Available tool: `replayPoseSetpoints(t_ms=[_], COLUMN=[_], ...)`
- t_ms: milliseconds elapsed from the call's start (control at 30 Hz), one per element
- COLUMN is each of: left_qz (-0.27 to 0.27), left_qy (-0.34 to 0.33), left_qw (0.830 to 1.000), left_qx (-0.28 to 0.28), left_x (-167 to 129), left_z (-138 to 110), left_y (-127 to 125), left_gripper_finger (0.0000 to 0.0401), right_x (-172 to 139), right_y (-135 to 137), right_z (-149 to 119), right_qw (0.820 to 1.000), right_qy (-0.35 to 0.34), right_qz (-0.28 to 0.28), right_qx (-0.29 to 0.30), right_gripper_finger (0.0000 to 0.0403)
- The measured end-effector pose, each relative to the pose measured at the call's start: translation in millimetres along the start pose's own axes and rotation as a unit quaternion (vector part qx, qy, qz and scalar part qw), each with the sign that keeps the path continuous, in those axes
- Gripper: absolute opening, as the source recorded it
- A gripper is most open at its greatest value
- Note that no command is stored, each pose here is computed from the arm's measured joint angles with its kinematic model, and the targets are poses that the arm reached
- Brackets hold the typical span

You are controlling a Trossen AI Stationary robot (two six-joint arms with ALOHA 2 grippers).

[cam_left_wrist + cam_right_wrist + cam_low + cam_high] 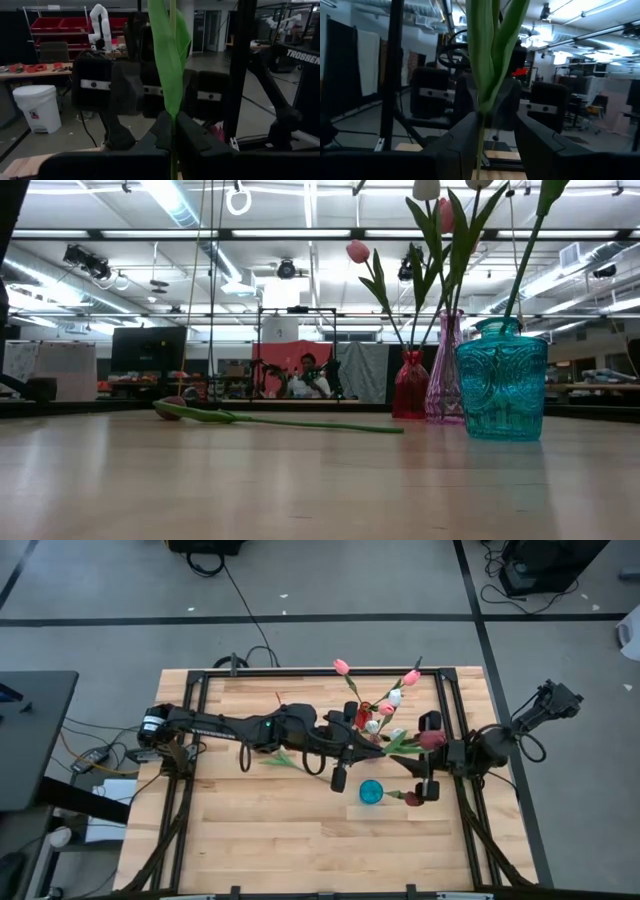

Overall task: Sort flowers into vase by color
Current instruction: Put the right red tulip into the blue vase

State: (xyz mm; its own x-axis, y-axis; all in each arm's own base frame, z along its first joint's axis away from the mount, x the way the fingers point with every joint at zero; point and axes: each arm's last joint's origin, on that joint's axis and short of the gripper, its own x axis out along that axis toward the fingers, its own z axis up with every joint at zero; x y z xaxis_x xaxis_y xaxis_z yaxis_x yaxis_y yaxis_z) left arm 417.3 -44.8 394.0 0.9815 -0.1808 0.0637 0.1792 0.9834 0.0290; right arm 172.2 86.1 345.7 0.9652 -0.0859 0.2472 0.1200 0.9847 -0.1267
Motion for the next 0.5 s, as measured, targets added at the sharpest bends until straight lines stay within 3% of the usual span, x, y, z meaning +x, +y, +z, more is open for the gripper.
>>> replayPoseSetpoints(t_ms=[233,500], left_qz=[0.000,-0.009], left_qy=[0.011,-0.030], left_qw=[1.000,0.999], left_qx=[0.012,0.030], left_x=[0.0,0.3], left_z=[-2.0,5.4], left_y=[0.0,-2.3], left_gripper_finger=[0.0015,0.0015], right_x=[2.3,3.3], right_y=[-2.6,0.7], right_z=[-0.2,-8.9], right_qw=[1.000,0.999], right_qy=[-0.009,0.029], right_qz=[0.013,0.015], right_qx=[0.011,0.021], right_gripper_finger=[0.0139,0.0139])
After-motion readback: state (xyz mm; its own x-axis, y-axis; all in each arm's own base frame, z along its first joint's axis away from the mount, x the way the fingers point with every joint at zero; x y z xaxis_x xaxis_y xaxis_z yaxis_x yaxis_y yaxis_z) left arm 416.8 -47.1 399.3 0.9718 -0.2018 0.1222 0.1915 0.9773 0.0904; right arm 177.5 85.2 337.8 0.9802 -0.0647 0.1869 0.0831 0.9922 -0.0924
